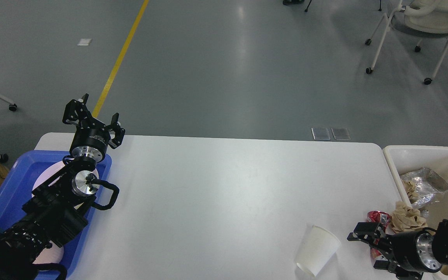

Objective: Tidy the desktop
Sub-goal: 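Lower the right gripper toward the white paper cup near the table edge, then close the right gripper on the white paper cup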

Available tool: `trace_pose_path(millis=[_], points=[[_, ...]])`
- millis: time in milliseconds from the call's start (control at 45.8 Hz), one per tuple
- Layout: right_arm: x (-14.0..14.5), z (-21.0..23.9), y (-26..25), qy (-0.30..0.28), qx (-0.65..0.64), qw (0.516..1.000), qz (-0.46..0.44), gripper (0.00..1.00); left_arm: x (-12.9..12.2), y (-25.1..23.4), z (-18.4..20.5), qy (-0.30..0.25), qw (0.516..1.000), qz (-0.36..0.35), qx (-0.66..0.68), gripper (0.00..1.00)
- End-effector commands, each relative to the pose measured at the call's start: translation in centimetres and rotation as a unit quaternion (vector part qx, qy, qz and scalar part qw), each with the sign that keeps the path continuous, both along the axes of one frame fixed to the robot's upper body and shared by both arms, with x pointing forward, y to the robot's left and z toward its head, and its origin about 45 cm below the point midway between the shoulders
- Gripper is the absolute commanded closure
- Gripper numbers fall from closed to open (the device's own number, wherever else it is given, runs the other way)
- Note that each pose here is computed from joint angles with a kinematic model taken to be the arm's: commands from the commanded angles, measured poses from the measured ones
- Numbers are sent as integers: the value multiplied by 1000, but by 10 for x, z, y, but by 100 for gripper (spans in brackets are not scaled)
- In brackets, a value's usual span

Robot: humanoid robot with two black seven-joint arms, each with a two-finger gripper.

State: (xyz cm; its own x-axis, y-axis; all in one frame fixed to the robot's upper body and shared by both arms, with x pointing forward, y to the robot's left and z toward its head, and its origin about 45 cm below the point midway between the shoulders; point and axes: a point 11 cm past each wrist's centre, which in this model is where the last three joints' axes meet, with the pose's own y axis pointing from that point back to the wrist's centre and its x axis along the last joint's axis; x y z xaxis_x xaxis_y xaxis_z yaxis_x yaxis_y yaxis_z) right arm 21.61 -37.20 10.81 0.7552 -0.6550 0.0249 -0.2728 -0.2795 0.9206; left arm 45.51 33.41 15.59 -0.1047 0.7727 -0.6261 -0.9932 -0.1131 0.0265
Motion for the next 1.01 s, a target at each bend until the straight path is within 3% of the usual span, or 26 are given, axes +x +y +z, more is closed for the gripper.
trace_pose_path(millis=[0,481,984], points=[[12,-15,6,-9,-14,1000,1,0,0,0,0,0,1000,0,0,3],[8,-48,33,5,-3,1000,19,0,0,-1,0,0,1000,0,0,3],[17,-15,33,-17,23,1000,4,0,0,-1,0,0,1000,0,0,3]])
